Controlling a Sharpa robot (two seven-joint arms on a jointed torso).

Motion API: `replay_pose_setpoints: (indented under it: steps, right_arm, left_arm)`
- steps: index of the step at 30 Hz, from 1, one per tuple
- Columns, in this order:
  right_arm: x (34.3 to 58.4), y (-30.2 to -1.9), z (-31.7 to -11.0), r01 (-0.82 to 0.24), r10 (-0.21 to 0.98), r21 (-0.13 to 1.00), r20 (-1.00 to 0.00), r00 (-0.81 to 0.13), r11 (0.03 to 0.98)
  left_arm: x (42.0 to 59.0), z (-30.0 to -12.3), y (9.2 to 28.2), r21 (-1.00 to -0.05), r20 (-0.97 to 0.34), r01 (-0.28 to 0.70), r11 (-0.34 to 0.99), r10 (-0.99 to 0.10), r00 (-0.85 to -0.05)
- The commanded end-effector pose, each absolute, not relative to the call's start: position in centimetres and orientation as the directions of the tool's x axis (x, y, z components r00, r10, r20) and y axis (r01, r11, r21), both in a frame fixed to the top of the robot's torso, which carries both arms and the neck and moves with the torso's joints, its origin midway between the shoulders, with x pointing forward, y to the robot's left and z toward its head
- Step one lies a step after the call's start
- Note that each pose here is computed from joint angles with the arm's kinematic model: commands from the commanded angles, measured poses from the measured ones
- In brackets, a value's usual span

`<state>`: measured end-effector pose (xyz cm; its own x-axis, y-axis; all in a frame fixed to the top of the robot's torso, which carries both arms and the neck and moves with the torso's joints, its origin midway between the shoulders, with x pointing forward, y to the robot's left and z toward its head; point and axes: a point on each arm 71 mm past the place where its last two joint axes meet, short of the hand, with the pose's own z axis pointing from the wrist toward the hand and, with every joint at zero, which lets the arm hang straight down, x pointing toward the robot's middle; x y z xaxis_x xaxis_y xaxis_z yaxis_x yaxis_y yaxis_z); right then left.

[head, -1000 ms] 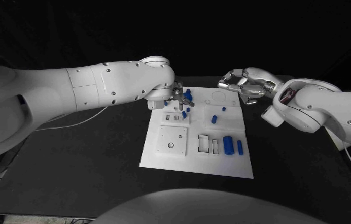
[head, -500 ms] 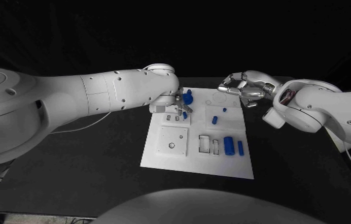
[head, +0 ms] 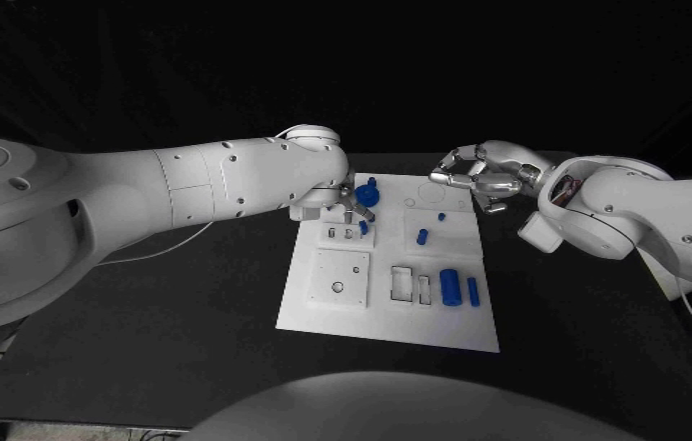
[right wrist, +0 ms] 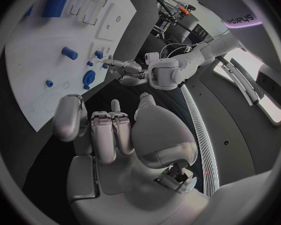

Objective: Assemble the parts on the task board

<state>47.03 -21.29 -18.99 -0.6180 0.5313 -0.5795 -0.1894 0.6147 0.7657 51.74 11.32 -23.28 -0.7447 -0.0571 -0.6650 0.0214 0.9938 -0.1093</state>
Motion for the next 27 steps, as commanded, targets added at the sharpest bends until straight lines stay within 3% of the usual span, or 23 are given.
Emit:
replay_pose_setpoints:
  steps: [1,27]
  right_arm:
    - [47.0,-21.3,-19.2,-0.184,0.515,0.760,-0.576,-0.635,0.623]
    - [47.2,-21.6,-19.6,-0.148,0.516,0.760,-0.557,-0.651,0.633]
  left_arm:
    - [51.7,-23.3,11.9,-0.062,-0.662,-0.064,0.996,-0.089,-0.744]
    - [51.7,-24.7,11.4,-0.073,-0.630,-0.083,0.994,-0.111,-0.769]
